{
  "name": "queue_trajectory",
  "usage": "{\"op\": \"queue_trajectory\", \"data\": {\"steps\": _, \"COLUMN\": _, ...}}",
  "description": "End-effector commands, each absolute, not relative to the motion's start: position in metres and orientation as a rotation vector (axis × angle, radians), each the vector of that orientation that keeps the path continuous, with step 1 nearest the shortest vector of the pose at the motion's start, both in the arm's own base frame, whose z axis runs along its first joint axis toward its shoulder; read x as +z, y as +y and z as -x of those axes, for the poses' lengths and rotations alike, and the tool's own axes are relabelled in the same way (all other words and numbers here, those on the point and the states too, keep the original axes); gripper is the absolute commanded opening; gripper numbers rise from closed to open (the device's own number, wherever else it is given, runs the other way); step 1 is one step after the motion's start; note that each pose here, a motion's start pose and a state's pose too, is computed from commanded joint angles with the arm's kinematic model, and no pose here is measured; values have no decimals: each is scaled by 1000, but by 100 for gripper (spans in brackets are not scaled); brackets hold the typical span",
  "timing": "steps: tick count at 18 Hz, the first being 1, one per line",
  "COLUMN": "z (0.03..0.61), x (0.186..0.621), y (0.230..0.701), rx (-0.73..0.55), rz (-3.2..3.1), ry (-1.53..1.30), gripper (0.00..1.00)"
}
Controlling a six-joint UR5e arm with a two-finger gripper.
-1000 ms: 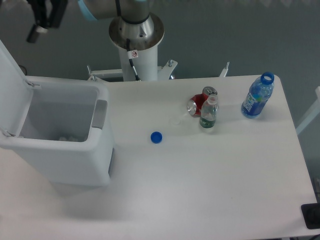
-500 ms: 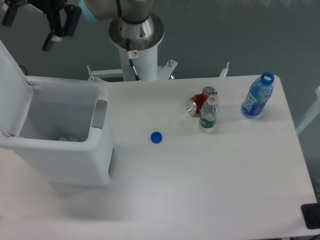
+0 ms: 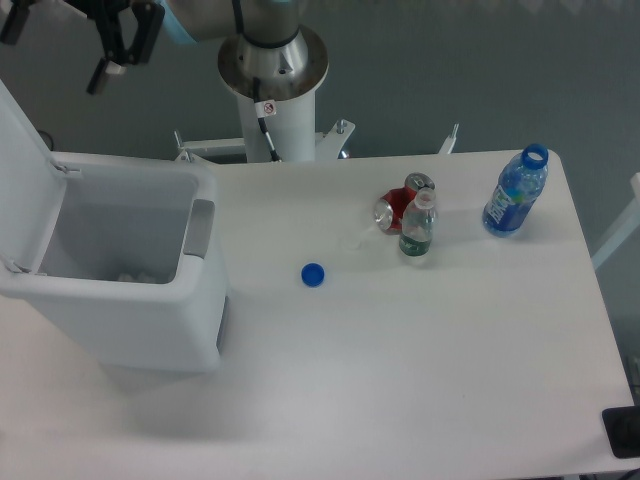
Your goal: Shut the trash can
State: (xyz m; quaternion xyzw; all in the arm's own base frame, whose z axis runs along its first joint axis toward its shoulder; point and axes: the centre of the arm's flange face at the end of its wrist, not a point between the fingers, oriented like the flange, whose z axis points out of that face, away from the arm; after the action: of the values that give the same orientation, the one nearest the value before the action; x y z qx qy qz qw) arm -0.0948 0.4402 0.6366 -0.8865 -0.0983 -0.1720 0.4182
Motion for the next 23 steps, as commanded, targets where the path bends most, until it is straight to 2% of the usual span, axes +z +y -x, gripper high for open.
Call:
{"op": "queue_trajectory", "data": {"steps": 10, "z": 47, "x": 643, "y": 457, "rx": -583, "rz": 2201, "ry": -94, "gripper": 100}}
{"op": "queue_trajectory", "data": {"steps": 15, "z": 32, "x": 651, "y": 460, "rx": -565, "rz": 2177, "ry": 44, "gripper": 100}}
{"op": "queue_trajectory", "data": {"steps": 23, "z": -10, "x": 640, "y": 504, "rx": -675, "rz": 2178, "ry": 239, "gripper": 100}}
